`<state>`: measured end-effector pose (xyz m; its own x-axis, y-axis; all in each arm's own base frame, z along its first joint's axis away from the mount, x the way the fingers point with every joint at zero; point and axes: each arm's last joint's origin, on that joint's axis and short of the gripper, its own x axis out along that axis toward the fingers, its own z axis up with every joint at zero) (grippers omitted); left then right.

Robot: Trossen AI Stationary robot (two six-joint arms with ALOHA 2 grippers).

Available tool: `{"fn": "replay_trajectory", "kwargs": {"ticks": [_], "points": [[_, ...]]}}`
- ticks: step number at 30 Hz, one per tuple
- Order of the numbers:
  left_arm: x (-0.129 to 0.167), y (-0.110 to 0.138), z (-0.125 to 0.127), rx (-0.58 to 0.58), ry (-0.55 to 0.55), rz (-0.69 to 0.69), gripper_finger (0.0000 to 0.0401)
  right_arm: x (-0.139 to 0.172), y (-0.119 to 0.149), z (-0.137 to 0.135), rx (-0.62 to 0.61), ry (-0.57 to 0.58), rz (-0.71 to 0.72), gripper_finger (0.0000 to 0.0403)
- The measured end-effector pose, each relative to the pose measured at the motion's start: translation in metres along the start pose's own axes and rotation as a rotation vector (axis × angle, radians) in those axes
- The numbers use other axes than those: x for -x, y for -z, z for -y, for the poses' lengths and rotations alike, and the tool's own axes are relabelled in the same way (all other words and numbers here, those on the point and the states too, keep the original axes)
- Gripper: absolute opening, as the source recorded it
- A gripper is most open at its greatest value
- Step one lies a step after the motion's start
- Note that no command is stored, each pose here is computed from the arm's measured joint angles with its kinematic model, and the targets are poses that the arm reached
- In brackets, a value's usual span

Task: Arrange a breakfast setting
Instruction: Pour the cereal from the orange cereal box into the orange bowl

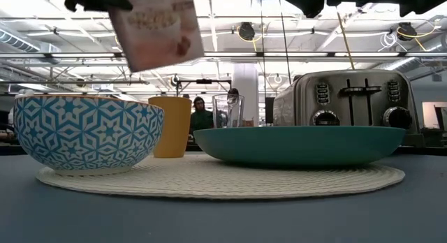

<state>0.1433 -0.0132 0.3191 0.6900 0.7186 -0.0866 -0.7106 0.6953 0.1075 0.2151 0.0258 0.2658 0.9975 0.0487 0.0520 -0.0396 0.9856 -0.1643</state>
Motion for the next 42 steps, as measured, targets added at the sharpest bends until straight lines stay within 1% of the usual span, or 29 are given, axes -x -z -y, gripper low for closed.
{"fn": "replay_trajectory", "kwargs": {"ticks": [6, 9, 14, 26, 30, 34, 39, 42], "points": [[0.002, 0.023, -0.006, 0.045, -0.108, -0.11, 0.0168, 0.0, 0.0, 0.0, 0.0, 0.0, 0.0, 0.0357], [0.004, 0.033, -0.012, 0.079, -0.173, -0.144, 0.0168, 0.0, 0.0, 0.0, 0.0, 0.0, 0.0, 0.0357], [0.006, 0.049, -0.018, 0.137, -0.239, -0.174, 0.0168, 0.0, 0.0, 0.0, 0.0, 0.0, 0.0, 0.0357], [0.004, 0.097, -0.017, 0.235, -0.299, -0.195, 0.0168, 0.0, 0.0, 0.0, 0.0, 0.0, 0.0, 0.0357], [0.004, 0.106, -0.019, 0.261, -0.324, -0.2, 0.0168, 0.0, 0.0, 0.0, 0.0, 0.0, 0.0, 0.0357], [0.003, 0.109, -0.026, 0.262, -0.377, -0.215, 0.0168, 0.0, 0.0, 0.0, 0.0, 0.0, 0.0, 0.0357], [0.0, 0.114, -0.031, 0.31, -0.415, -0.29, 0.0168, 0.0, 0.0, 0.0, 0.0, 0.0, 0.0, 0.0357], [-0.003, 0.116, -0.03, 0.312, -0.432, -0.323, 0.0168, 0.0, 0.0, 0.0, 0.0, 0.0, 0.0, 0.0357]]}}
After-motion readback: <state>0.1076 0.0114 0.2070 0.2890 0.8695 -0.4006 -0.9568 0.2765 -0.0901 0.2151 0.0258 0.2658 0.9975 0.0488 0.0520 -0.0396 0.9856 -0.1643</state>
